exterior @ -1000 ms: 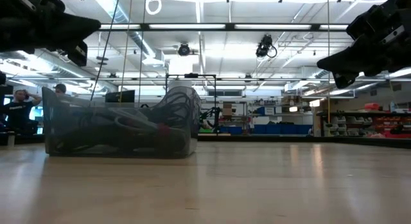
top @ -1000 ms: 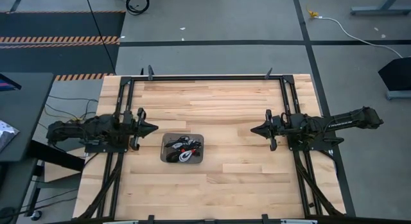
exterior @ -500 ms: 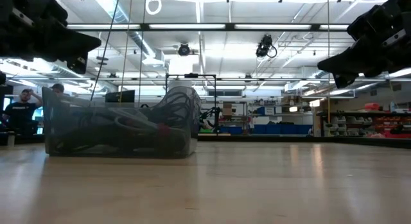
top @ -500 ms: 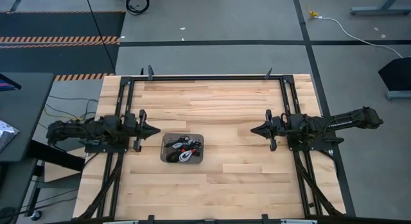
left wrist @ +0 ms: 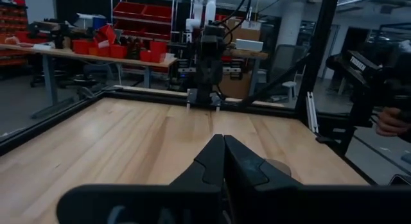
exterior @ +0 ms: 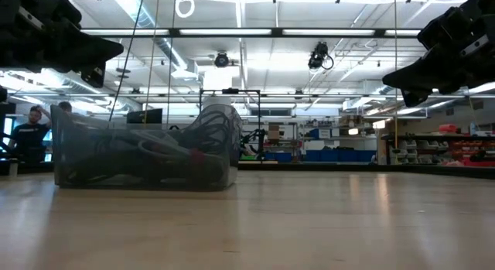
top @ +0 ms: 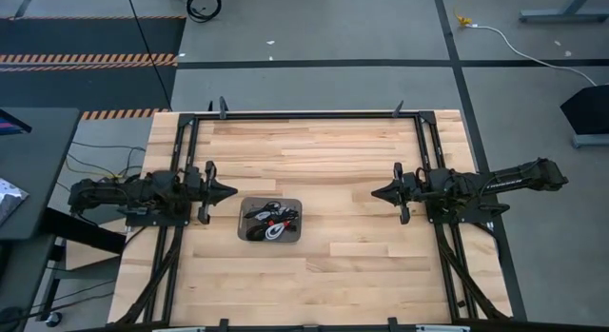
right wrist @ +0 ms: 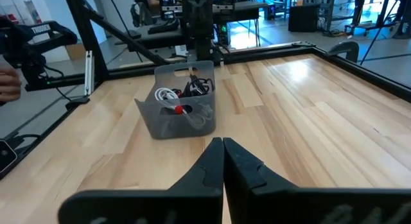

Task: Pick and place USB-C Cables
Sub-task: Move the black bin to the center of the table

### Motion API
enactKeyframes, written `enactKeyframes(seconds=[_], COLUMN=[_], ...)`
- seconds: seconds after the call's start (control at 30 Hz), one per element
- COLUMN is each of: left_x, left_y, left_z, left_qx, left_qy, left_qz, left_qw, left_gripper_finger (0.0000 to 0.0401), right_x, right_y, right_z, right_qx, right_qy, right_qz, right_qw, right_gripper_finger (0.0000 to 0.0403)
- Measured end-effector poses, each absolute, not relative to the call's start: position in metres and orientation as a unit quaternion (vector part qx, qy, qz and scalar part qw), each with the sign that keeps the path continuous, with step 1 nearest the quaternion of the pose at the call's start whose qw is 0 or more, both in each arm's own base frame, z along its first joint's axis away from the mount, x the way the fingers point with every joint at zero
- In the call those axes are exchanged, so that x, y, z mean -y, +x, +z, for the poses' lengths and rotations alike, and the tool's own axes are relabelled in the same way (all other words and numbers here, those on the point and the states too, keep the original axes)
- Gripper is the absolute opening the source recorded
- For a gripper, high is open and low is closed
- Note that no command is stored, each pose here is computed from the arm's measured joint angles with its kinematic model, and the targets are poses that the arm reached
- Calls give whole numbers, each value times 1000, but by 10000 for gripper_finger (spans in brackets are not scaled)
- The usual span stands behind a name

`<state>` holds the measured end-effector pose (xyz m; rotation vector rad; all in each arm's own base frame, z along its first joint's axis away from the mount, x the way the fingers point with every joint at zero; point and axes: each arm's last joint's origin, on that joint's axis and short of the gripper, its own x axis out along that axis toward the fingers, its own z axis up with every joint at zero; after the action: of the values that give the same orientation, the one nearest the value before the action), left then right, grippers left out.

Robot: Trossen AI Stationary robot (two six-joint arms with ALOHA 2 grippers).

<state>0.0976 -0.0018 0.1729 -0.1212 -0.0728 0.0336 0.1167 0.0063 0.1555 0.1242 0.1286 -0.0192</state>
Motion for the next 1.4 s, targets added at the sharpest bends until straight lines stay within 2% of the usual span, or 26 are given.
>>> enactKeyframes(seconds=[0.43,0.7,0.93,1.1,1.23,1.4], left_x=[2,2,2,2,2,2], left_y=[98,98,98,98,98,98], left_z=[173,173,173,173,173,173], left_qx=[37,38,39,39,38,36], left_qy=[-61,-61,-61,-61,-62,-64], left_qz=[16,16,15,15,15,15], left_qw=[997,997,997,997,997,997], left_gripper_finger=[9,9,9,9,9,9], right_x=[-6,-7,-20,-40,-63,-86], right_y=[117,118,148,202,254,301], right_z=[159,187,203,227,228,216], right_qx=[-45,73,-35,-110,-216,-336], right_qy=[64,72,41,-66,-228,-306], right_qz=[-9,5,11,42,108,169], right_qw=[997,995,998,991,943,875], right_gripper_finger=[11,12,13,13,13,13])
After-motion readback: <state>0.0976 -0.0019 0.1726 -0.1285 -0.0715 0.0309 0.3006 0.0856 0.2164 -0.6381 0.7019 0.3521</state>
